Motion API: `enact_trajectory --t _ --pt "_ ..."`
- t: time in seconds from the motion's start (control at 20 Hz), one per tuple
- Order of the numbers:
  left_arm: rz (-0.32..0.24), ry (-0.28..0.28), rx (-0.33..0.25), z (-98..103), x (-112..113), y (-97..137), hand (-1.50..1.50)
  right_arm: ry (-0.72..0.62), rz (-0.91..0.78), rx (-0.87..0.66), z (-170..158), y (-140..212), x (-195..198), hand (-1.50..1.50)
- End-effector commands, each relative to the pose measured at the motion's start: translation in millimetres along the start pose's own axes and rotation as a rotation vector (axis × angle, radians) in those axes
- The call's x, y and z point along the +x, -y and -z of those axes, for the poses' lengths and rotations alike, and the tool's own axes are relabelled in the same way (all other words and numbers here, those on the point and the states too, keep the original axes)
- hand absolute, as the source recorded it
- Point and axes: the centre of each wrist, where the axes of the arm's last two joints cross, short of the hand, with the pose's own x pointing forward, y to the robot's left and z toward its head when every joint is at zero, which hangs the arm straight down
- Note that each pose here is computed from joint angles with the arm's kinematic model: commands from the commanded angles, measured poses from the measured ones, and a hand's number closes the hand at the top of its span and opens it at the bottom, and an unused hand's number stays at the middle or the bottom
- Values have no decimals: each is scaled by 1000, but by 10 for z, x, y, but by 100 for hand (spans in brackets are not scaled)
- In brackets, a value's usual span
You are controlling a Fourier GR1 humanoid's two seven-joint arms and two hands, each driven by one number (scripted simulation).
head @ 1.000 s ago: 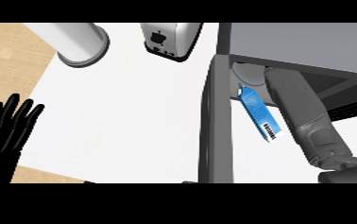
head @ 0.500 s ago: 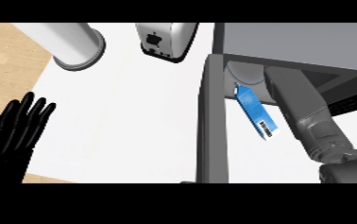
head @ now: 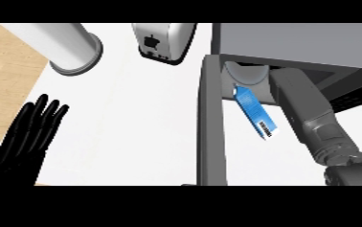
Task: Pick up the milk, place it into the microwave and close the microwave
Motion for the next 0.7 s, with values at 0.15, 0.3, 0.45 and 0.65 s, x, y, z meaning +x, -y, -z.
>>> enact_trajectory --t 0.15,0.3,0.45,0.65 --pt "-7 -7 -8 18 45 94 -150 -17 51 19 -146 25 -186 -150" --pt "-20 -33 -27 15 -85 132 -150 11 101 25 -269 -118 -243 -150" --pt "-27 -52 -48 90 -123 192 -150 7 189 60 -315 -71 -314 -150" --pt "-41 -98 -93 1 -212 204 -150 -22 244 99 -493 -62 -486 -150"
